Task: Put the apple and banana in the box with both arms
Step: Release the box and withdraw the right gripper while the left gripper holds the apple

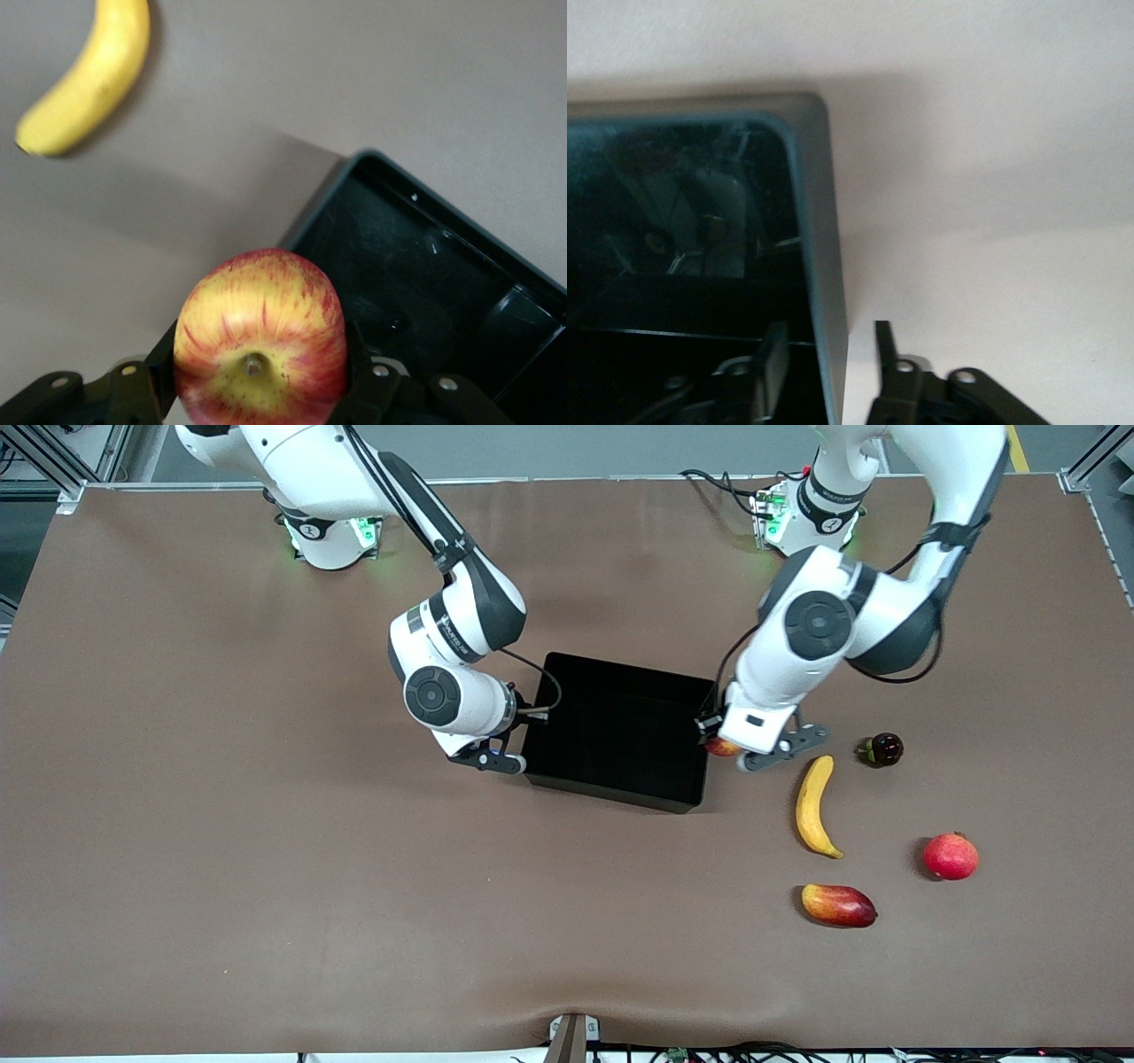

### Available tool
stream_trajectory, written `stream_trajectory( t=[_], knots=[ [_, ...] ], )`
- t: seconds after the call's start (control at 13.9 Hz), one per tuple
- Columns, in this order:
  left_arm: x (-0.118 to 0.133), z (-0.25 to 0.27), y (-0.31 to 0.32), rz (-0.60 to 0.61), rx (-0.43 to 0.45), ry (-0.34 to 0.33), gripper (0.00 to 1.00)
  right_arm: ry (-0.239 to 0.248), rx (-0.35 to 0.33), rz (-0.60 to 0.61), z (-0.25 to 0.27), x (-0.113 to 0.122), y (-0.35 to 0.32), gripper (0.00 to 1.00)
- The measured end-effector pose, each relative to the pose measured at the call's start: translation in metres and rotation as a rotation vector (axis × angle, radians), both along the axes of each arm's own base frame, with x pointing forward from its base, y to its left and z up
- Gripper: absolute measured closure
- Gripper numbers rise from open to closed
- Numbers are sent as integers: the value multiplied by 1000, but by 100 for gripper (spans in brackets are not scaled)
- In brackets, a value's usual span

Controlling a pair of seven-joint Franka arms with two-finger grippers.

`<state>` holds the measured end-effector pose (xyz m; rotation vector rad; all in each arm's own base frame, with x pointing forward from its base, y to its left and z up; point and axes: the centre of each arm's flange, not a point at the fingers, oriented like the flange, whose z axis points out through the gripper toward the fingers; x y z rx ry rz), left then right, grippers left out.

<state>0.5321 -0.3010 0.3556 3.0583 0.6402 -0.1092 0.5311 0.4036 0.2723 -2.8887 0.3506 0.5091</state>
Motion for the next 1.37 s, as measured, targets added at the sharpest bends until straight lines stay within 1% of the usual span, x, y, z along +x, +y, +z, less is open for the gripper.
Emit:
stream_trajectory(
  t=[0.07,0.14,0.22,0.36,0.43,0.5,0.65,0.79,1.01,1.08,1.15,1.22,1.3,1.37],
  knots=[
    [-6,-10,-13,15,5,8,29,-3,-2,-12,1,6,-7,37],
    [-13,-21,-27,26,10,17,29,-8,-2,-27,3,13,-16,29],
    [-22,-33,-41,32,22,21,29,-5,0,-39,7,21,-25,17],
    [-36,-57,-59,41,79,12,29,29,5,-55,30,40,-49,0],
    [-40,-69,-64,46,100,6,29,43,12,-64,50,52,-64,0],
    [-43,-82,-69,50,111,1,29,46,18,-74,77,66,-83,0],
    [-47,-108,-75,44,125,-12,29,48,-3,-81,133,91,-135,0],
    [-49,-133,-78,44,132,-28,29,50,-45,-92,180,105,-184,0],
    [-53,-155,-81,54,142,-23,29,63,-81,-145,210,117,-246,0],
    [-53,-155,-81,53,142,-25,29,54,-90,-150,219,119,-266,0],
    [-53,-154,-81,53,141,-26,29,23,-103,-135,233,119,-285,0],
    [-53,-154,-81,55,141,-26,29,-21,-114,-99,254,116,-301,0],
    [-52,-154,-81,57,141,-27,29,-62,-118,-53,280,108,-312,0],
    [-50,-153,-80,59,140,-30,24,-86,-118,-12,303,96,-322,0]
  ],
)
